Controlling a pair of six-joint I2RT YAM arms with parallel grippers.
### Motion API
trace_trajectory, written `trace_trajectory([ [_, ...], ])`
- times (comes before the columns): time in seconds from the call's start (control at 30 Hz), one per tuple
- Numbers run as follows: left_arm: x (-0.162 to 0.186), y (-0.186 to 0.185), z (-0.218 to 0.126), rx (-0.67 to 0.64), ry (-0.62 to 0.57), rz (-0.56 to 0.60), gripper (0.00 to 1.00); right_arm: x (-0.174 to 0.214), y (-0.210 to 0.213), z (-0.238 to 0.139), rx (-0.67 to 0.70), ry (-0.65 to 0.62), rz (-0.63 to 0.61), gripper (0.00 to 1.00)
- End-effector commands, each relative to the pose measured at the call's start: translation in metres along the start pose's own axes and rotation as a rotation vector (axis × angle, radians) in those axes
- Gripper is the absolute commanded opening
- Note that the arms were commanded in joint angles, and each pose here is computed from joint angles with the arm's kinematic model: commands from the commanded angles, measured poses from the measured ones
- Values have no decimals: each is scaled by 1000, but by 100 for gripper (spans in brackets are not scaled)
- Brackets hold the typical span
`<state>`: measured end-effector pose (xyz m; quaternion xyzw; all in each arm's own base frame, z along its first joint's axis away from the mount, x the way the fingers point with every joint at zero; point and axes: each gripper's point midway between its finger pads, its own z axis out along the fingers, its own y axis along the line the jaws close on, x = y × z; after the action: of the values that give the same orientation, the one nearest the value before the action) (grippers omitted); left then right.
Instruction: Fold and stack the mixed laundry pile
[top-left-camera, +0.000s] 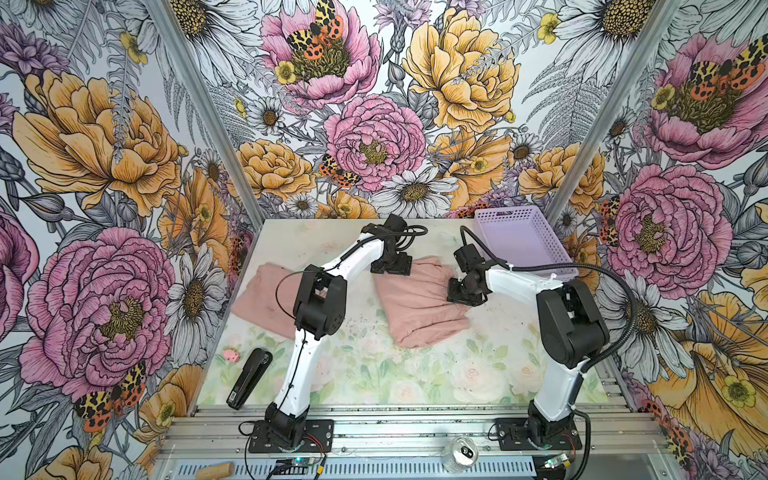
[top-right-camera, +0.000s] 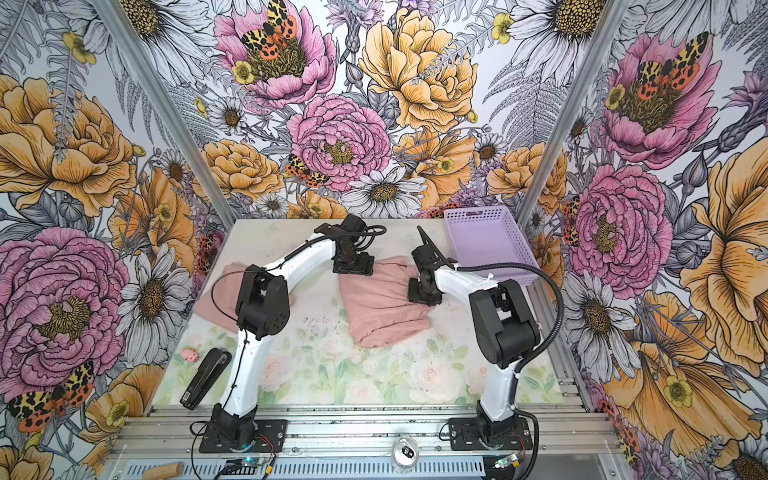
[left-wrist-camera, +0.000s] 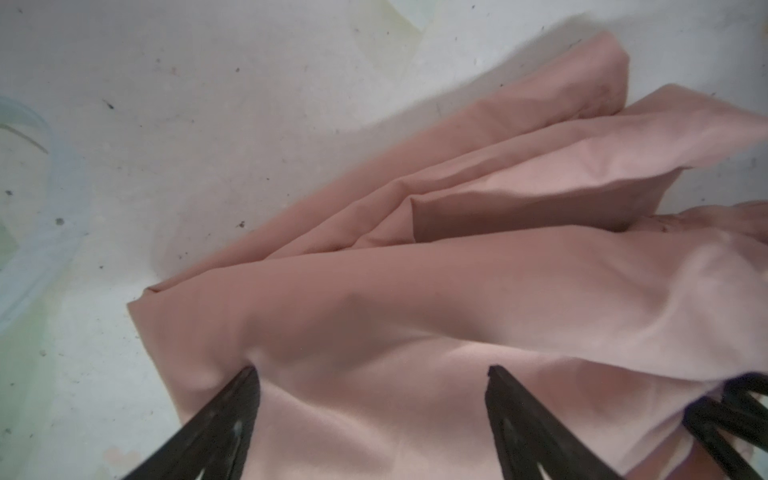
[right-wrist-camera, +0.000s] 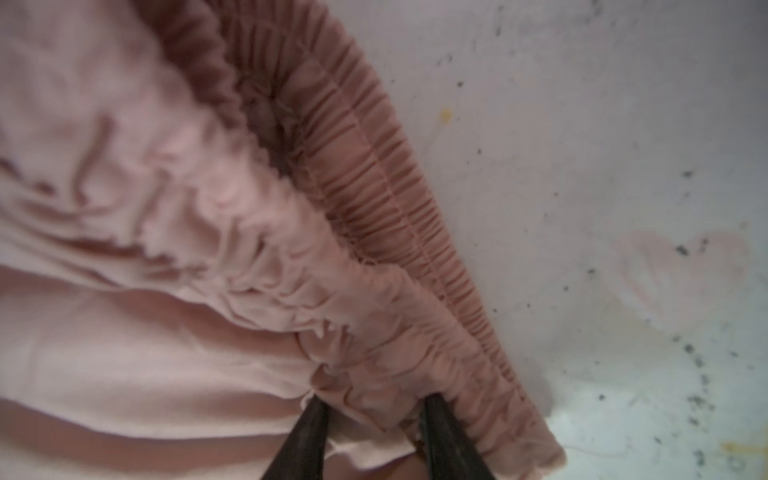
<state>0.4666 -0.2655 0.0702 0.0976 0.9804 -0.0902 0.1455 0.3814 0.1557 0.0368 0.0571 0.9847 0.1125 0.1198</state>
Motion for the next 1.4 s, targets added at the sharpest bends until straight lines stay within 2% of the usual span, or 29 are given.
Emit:
trace_trajectory([
  [0.0,-5,12,12,-34,0,30,87,-27,1,7,17,-63,-32,40],
  [0.2,14,34,28,-42,72,-44,85,-53,1,18,8,-72,-66,40],
  [0.4,47,58,25,-62,147,-128,85,-86,26,26,-71,-97,-132,40],
  [0.63,101,57,12,-18,236,-255,85,-122,65,17,-159,-151,-221,41],
  [0.77,123,46,-4,18,259,-311,86,-127,75,-4,-182,-163,-238,43],
  [0.9,108,40,-30,39,186,-306,88,-112,78,-39,-212,-158,-196,45],
  [1.03,74,40,-53,34,71,-227,89,-63,84,-55,-242,-94,-133,49],
  [1.2,56,40,-41,27,57,-105,89,0,105,-57,-245,-26,-106,53],
  [1.37,52,51,-17,-33,76,-30,88,29,119,-41,-232,2,-78,55],
])
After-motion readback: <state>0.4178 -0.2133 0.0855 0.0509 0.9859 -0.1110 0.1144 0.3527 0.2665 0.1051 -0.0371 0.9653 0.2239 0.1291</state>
